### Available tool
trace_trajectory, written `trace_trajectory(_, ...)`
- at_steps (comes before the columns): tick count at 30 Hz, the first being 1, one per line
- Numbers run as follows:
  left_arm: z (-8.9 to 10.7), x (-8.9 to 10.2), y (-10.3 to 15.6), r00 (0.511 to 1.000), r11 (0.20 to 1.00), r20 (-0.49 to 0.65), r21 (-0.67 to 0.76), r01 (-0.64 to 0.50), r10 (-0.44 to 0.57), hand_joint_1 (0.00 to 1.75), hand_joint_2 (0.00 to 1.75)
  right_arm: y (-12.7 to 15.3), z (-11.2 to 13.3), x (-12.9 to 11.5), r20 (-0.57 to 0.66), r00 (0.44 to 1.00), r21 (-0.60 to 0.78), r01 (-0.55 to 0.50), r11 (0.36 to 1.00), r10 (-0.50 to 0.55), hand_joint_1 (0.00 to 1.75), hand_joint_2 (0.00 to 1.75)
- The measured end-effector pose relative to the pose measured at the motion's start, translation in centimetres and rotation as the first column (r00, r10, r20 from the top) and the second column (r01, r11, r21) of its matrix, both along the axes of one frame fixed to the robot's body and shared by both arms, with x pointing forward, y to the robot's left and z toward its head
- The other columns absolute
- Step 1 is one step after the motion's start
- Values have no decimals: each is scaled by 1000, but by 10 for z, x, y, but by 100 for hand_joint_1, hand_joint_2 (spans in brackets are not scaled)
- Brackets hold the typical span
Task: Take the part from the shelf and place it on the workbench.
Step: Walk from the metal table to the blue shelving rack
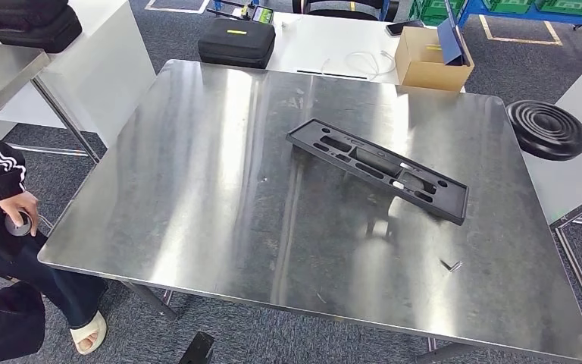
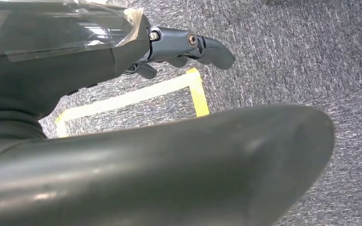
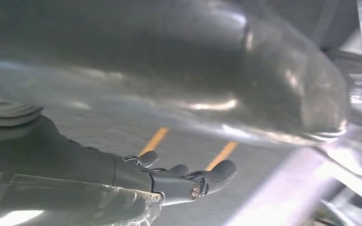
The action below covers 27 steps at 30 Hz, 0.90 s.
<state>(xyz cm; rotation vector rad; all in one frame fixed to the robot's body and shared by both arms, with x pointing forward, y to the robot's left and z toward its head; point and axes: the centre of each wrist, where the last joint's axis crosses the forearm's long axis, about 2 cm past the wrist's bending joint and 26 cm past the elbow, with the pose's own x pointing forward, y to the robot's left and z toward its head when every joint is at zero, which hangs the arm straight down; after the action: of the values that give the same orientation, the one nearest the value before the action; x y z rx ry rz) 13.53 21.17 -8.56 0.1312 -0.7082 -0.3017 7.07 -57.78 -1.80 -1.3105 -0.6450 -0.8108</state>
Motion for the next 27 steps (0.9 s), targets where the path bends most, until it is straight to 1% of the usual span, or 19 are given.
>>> trace_trajectory(5, 0, 0, 0, 1000, 1000, 0, 2, -9, 9, 0, 0, 62, -36, -9, -97, 995, 183, 14, 983, 4, 0, 0)
trace_trajectory(9, 0, -1, 0, 1000, 1000, 1, 7, -11, 11, 0, 0, 93, -50, -12, -141, 990, 275, 23, 961, 17, 0, 0)
trace_trajectory(11, 0, -1, 0, 1000, 1000, 0, 11, -9, 9, 0, 0, 113, -57, -12, -181, 983, 341, 29, 939, 36, 0, 0)
trace_trajectory(13, 0, -1, -1, 1000, 1000, -3, 14, -8, 8, 0, 0, 139, -66, -13, -232, 969, 413, 21, 910, 83, 0, 0)
trace_trajectory(15, 0, -1, -1, 1000, 1000, -6, 17, -8, 8, 0, 0, 168, -73, -15, -282, 947, 477, -2, 879, 155, 0, 0)
trace_trajectory(17, 0, -1, -1, 1000, 1000, -8, 19, -9, 9, 0, 0, 189, -78, -15, -309, 926, 519, -27, 854, 217, 0, 0)
trace_trajectory(20, 0, -1, -1, 1000, 999, -16, 27, -24, 25, 0, 0, 213, -82, -14, -309, 901, 579, -76, 812, 305, 0, 0)
trace_trajectory(24, 0, -2, -1, 998, 998, -32, 45, -52, 54, 0, 0, 243, -85, -11, -293, 843, 646, -174, 743, 452, 0, 0)
trace_trajectory(27, -1, -3, 0, 996, 996, -43, 65, -69, 72, 0, 0, 262, -87, -9, -263, 818, 683, -217, 698, 511, 0, 0)
